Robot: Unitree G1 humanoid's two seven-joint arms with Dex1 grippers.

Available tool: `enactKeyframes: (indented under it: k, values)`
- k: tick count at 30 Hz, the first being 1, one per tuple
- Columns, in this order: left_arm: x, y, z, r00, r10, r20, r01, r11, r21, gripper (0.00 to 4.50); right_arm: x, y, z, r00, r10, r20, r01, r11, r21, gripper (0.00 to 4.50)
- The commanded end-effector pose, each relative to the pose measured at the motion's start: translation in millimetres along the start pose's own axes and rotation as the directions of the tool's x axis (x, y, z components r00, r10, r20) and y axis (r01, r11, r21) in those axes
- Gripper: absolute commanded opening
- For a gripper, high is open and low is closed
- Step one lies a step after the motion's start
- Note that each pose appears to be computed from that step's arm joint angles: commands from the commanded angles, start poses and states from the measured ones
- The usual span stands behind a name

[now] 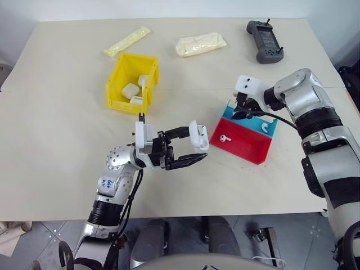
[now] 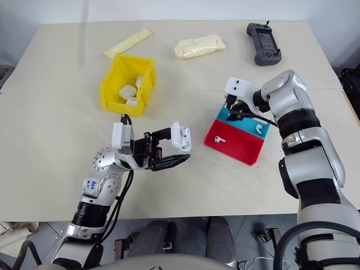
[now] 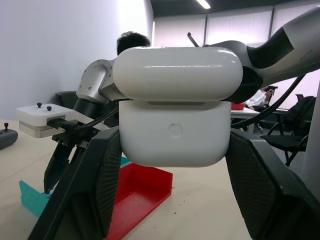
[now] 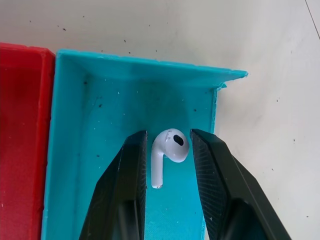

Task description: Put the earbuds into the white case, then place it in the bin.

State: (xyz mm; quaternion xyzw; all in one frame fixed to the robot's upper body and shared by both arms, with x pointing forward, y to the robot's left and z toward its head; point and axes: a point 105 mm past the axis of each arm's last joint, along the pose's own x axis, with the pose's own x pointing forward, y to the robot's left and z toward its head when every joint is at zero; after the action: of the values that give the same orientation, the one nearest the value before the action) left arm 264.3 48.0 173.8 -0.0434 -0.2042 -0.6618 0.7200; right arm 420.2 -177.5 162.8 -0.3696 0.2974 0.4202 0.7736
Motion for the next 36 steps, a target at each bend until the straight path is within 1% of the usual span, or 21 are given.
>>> enactKeyframes:
  k: [1,9,11,13,14,20,24,27,29,30,33,36]
  values:
    - [3,-3,10,1.0,-0.018,0.025,0.018,0.999,0.033,2.77,-3,0,-11,0.999,0.002,-0.033,-0.002,1.0,0.001,1.39]
    - [3,-2,11,1.0,-0.018,0.025,0.018,0.999,0.035,2.77,-1,1,-13,0.999,0.003,-0.04,-0.003,1.0,-0.011,1.39]
    - [3,-2,11,1.0,-0.018,0.025,0.017,0.999,0.036,2.77,0,1,-13,0.999,0.004,-0.038,-0.004,1.0,-0.011,1.04]
    - [3,-2,11,1.0,-0.017,0.024,0.016,0.999,0.036,2.77,0,1,-12,0.999,0.005,-0.036,-0.005,1.0,-0.011,0.53]
    - [2,-2,11,1.0,-0.017,0.023,0.016,0.999,0.036,2.77,1,2,-12,0.999,0.008,-0.033,-0.008,1.0,-0.013,0.45]
    - [1,-2,11,1.0,-0.02,0.019,0.02,0.999,0.034,2.77,0,2,-9,1.0,0.001,-0.018,-0.001,1.0,-0.016,0.45]
    - [2,-1,12,1.0,-0.024,0.018,0.024,0.999,0.033,2.77,-16,-4,0,0.998,-0.035,0.043,0.035,0.999,-0.017,0.45]
    - [3,-1,12,0.999,-0.031,0.018,0.03,0.999,0.03,2.77,-37,-5,10,0.989,-0.047,0.137,0.047,0.999,0.006,0.45]
    - [3,0,12,0.999,-0.035,0.018,0.034,0.999,0.029,2.77,-55,-2,10,0.979,-0.058,0.195,0.056,0.998,0.016,0.45]
    - [4,0,12,0.999,-0.036,0.018,0.036,0.999,0.028,2.77,-64,0,8,0.975,-0.065,0.213,0.06,0.998,0.026,0.45]
    - [5,2,12,0.999,-0.043,0.02,0.042,0.999,0.026,2.77,-87,13,-13,0.968,-0.104,0.228,0.086,0.992,0.088,0.45]
    - [5,4,13,0.998,-0.051,0.022,0.051,0.999,0.02,2.77,-97,33,-33,0.964,-0.113,0.242,0.082,0.988,0.135,0.45]
